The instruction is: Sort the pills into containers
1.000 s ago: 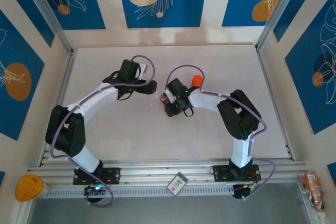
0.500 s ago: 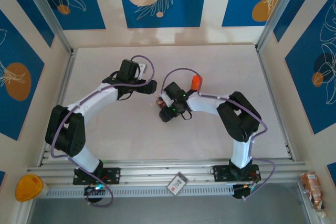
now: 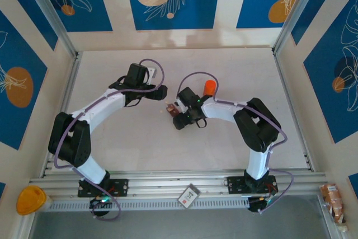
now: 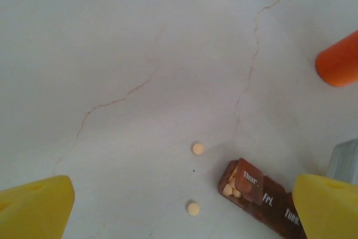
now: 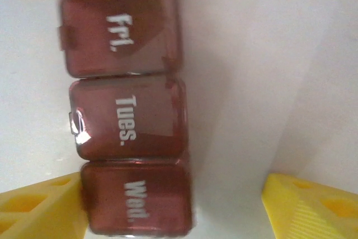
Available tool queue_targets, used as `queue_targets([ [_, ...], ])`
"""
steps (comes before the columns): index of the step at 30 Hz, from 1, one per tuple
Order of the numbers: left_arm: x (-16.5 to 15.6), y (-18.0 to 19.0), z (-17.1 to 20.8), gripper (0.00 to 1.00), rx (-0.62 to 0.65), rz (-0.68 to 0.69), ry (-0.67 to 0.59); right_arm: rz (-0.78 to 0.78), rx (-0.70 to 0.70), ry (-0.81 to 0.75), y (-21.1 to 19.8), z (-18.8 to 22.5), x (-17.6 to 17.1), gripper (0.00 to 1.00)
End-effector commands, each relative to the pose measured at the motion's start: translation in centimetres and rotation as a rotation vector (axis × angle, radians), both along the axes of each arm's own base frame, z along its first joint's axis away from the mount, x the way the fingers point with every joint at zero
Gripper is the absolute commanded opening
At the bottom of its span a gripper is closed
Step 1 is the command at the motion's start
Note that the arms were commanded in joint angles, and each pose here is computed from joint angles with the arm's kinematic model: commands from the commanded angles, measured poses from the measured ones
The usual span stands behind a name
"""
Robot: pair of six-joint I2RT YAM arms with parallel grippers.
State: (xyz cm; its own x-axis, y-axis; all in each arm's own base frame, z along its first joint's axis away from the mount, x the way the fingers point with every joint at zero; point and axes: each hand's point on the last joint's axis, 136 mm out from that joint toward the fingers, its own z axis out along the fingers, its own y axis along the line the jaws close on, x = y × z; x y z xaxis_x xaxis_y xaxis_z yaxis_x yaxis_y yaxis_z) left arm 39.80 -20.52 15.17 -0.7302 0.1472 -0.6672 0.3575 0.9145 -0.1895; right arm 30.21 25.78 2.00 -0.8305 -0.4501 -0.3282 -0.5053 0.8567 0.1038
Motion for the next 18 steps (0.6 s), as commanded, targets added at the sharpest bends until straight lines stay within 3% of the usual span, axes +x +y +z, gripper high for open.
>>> queue_targets([
  [1, 0.6, -0.1, 0.7, 1.00, -0.023, -0.001, -0.012, -0.186, -0.146, 0.068, -6.0, -0.7, 0.0, 0.79],
  [6, 0.5, -0.2, 0.6, 1.00, -0.026, -0.006, -0.008, -0.299, -0.148, 0.071, -8.5, 0.2, 1.6, 0.79],
  [9, 0.3, -0.3, 0.5, 1.00, -0.023, -0.016, -0.006, -0.286, -0.073, 0.071, -7.7, 1.6, 1.6, 0.78],
  [15, 0.0, -0.7, -0.9, 1.00, 0.009, -0.056, 0.027, -0.309, 0.222, 0.132, -4.5, 6.2, 2.0, 0.75],
  [18, 0.1, -1.1, -2.0, 1.00, 0.037, -0.077, 0.047, -0.322, 0.366, 0.195, -3.0, 7.7, 3.3, 0.68],
])
